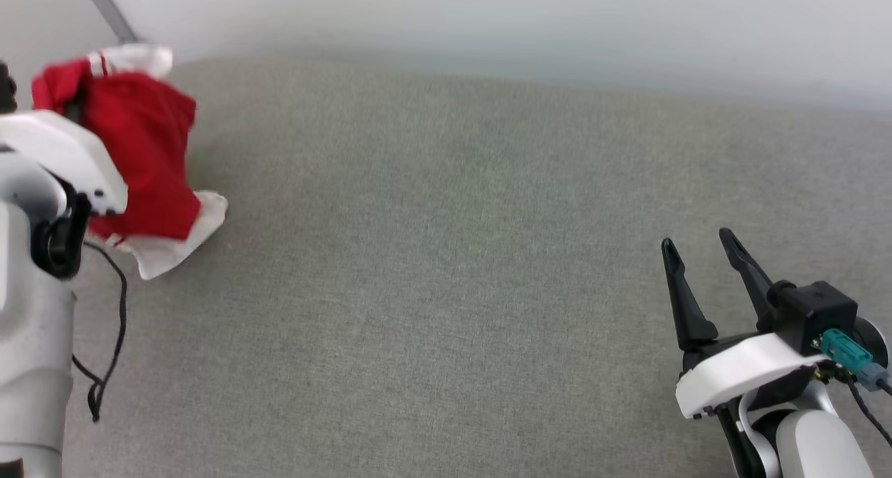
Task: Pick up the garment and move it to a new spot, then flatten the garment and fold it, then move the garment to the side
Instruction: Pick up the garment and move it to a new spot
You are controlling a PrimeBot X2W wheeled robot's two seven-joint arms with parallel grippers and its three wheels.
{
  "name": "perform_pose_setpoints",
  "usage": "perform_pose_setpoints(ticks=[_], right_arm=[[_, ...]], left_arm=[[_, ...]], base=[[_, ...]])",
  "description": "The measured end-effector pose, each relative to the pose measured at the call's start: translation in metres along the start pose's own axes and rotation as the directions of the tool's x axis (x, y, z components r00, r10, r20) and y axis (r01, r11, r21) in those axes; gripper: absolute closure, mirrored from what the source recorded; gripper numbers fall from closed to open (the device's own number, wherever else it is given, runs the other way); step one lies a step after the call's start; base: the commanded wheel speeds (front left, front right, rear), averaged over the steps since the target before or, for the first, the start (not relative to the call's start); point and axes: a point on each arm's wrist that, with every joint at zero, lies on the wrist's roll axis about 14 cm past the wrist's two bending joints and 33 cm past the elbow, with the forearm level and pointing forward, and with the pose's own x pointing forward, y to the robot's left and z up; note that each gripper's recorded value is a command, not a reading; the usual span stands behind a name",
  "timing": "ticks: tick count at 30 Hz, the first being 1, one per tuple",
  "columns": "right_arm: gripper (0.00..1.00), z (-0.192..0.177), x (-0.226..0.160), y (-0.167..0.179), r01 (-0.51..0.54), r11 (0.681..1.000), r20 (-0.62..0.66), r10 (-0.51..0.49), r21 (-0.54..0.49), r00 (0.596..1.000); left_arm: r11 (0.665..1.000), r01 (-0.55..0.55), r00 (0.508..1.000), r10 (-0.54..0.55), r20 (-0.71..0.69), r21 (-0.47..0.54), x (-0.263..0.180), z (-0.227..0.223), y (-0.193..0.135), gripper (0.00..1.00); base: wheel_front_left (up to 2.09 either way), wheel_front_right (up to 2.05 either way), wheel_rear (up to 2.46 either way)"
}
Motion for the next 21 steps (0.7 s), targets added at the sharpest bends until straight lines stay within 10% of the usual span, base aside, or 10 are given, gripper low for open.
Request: perform_pose_setpoints(ticks=[10, 21], right_arm=[[0.0, 0.019, -0.043, -0.029, 0.116, 0.993, 0.037, -0.116, 0.004, 0.993], [0.0, 0.018, -0.106, -0.09, 0.34, 0.94, 0.026, -0.34, 0.015, 0.94]], left_arm=[[0.955, 0.297, 0.911, -0.291, 0.293, 0.022, -0.004, 0.082, -0.136, 1.0], [0.694, 0.716, 0.684, -0.68, 0.263, -0.067, -0.066, 0.037, -0.338, 1.0]], base=[[0.0, 0.0, 0.0], [0.0, 0.0, 0.0]])
